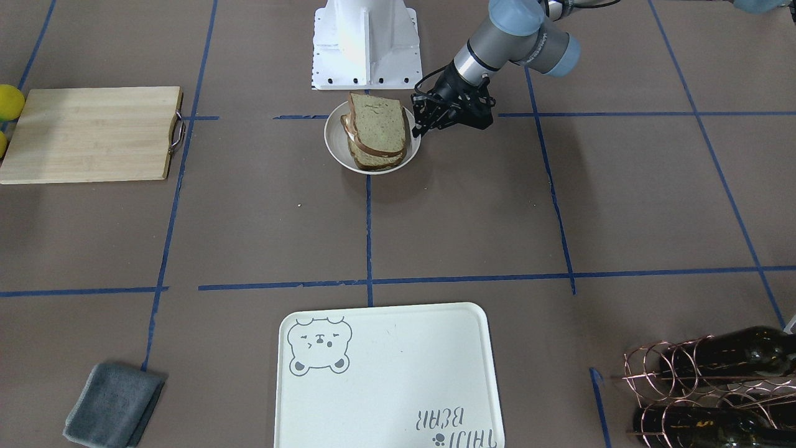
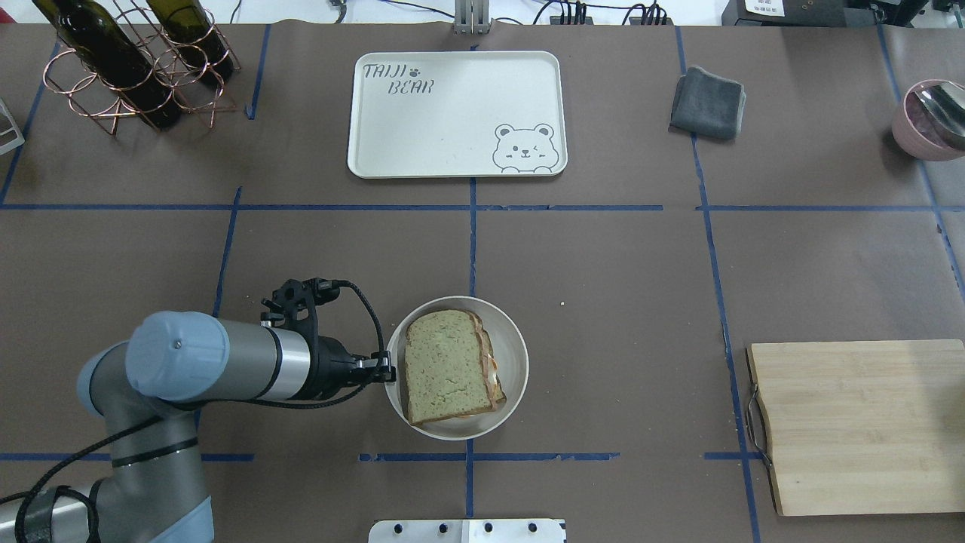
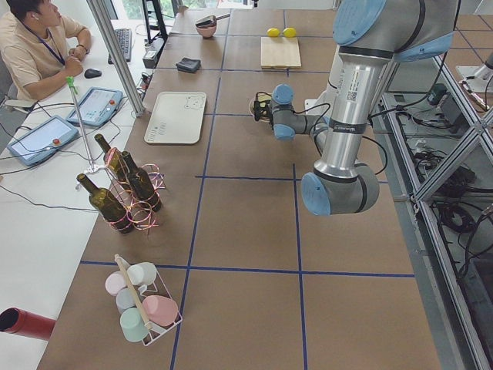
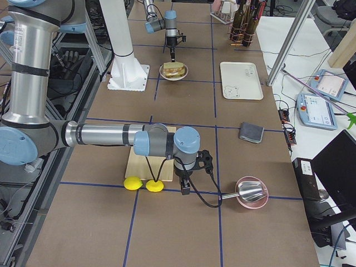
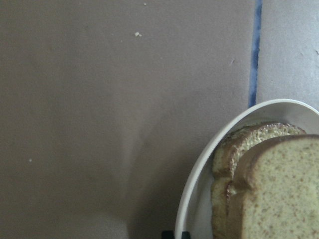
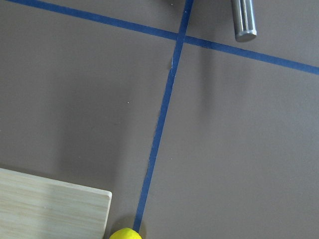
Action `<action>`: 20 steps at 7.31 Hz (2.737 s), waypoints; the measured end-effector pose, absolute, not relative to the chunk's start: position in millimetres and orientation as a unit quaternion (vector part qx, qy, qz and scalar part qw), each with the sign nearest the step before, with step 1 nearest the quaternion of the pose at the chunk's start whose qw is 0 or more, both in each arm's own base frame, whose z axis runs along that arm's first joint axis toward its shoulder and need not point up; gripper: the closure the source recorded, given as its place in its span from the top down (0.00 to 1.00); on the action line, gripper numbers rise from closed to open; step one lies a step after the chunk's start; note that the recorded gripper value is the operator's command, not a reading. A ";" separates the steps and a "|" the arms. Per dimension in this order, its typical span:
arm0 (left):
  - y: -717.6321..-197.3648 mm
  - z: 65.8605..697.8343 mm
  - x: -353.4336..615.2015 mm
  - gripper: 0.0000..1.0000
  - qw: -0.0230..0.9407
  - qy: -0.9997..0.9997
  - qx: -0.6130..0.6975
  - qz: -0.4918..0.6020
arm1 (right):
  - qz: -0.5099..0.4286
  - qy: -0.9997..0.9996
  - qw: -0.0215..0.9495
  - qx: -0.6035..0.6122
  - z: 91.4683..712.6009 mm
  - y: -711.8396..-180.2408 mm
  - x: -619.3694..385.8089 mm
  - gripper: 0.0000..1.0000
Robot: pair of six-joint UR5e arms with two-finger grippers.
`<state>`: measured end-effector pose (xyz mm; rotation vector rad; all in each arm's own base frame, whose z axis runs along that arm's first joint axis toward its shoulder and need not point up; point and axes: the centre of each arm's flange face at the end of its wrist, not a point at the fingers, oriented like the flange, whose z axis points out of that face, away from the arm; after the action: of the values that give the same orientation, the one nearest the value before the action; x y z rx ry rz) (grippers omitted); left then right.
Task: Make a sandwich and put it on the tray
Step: 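Lift and carry the plate with the left gripper toward the tray, then lower the plate onto the tray and open the left gripper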
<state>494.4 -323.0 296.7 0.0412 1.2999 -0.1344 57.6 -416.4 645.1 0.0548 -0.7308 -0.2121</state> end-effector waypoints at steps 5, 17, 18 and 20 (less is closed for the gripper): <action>-502.4 285.9 446.6 0.00 0.822 0.562 0.077 -0.048 | -0.106 -0.356 0.928 0.025 648.7 -412.2 58.1 1.00; -733.6 250.3 520.8 1.00 0.858 0.495 0.112 -0.085 | -0.106 -0.357 0.928 0.021 653.4 -400.8 58.4 1.00; -734.0 250.8 520.7 1.00 0.859 0.492 0.121 -0.077 | -0.105 -0.357 0.928 0.021 653.2 -401.2 58.4 1.00; -735.6 246.3 511.0 1.00 0.859 0.488 0.147 -0.050 | -0.105 -0.357 0.928 0.021 653.3 -401.7 58.1 1.00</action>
<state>511.0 -735.6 246.3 0.3091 1.0254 -0.1054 58.1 -401.7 653.3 0.0434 -0.7323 -0.2156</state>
